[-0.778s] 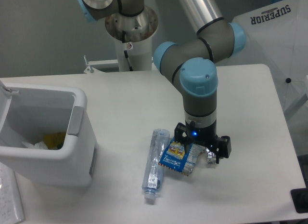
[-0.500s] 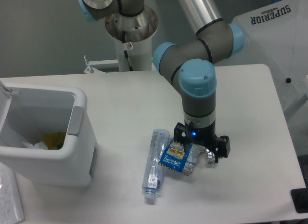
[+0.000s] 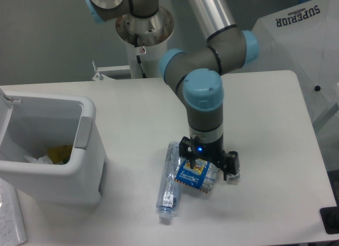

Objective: Place the trash in the trash can
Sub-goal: 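Lower the gripper onto the blue snack wrapper beside the bottle, then close the gripper on the blue snack wrapper's edge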

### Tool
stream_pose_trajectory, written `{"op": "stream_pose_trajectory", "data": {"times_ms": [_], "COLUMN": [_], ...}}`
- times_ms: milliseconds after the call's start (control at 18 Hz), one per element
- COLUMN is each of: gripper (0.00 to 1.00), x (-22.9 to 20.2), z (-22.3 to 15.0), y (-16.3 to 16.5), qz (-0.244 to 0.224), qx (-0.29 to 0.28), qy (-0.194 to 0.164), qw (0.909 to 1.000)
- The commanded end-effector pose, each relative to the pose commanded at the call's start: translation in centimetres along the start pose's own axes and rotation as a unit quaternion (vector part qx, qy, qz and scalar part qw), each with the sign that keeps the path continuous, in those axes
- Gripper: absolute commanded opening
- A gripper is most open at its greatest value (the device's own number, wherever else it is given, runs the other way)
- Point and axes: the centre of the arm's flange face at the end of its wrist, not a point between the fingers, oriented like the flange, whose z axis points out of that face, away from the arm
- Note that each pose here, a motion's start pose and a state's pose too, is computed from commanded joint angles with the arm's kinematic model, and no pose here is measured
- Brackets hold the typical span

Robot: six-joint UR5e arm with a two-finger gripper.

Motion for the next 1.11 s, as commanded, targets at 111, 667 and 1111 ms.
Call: {"op": "stream_pose_trajectory", "data": {"times_ms": [111, 667, 1111], "gripper": [1.0, 1.0, 1.0], "x": [-0.1, -4.2, -9.0], "z": [0.5, 2.6, 2.3], "y": [-0.5, -4.8, -0.7], "qz": [-0.048, 0.007, 0.032], "qx": [-0.001, 0.013, 0.011], "qy": [0.002, -0.017, 0.113], "qw": [0.9988, 0.9998, 0.993]}}
